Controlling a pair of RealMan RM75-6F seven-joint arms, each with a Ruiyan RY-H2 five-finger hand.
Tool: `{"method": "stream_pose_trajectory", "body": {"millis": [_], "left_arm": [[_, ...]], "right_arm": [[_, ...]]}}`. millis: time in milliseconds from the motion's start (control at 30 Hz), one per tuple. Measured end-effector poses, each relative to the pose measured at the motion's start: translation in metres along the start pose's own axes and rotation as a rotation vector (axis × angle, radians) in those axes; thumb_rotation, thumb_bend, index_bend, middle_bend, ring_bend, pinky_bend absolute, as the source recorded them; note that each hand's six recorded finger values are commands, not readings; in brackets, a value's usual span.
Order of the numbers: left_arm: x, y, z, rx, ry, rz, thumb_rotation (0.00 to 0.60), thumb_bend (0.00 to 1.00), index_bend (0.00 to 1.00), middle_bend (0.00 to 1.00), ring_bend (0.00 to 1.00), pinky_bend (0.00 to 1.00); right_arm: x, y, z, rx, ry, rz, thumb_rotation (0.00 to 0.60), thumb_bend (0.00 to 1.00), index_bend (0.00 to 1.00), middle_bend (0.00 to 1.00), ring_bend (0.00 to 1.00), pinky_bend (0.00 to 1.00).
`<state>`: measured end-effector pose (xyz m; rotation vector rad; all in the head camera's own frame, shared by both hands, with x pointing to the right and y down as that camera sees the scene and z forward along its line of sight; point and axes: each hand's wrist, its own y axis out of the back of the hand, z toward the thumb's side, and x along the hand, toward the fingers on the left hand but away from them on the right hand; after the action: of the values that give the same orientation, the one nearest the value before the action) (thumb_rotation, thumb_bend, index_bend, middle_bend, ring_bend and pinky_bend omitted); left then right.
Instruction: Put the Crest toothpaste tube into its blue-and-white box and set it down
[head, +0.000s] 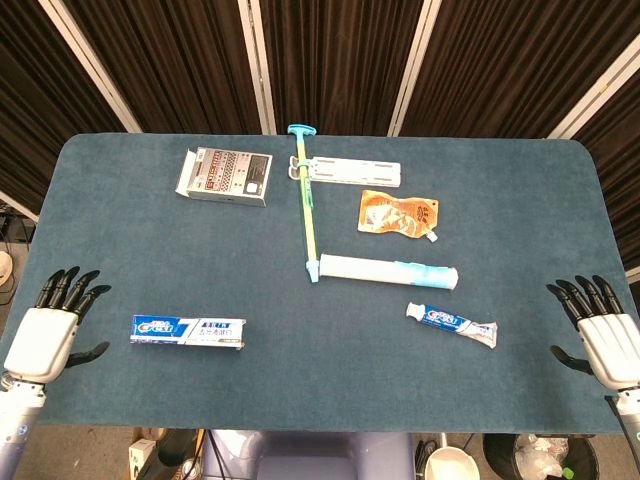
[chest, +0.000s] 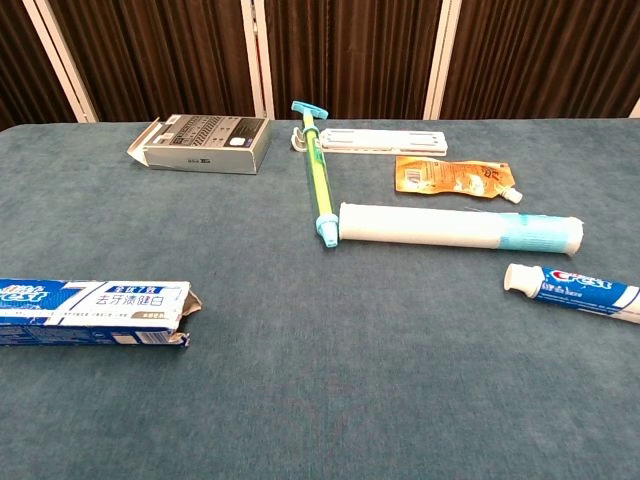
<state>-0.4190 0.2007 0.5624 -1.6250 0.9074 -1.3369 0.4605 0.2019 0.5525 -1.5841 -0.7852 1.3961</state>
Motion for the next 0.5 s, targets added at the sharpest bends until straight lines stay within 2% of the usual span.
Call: {"method": "stream_pose_trajectory", "body": {"millis": [300,500], "left_arm": [[0.002,-0.008,-0.001,-0.007,0.002,-0.031,0.6,0.0,0.21,0.11,0.0,0.0],[0.005,-0.01,0.003,-0.005,-0.009,-0.04,0.6,0.0,0.23,0.19,0.0,0.0]], "right_arm": [[-0.002,0.0,0.004,0.011,0.0,0.009,0.6,0.19,0.15,0.17,0.08,0.0],[-0.001,0.001,0.002,0.015,-0.005,0.01,0.6,0.19,0.15,0.17,0.08,0.0]]}}
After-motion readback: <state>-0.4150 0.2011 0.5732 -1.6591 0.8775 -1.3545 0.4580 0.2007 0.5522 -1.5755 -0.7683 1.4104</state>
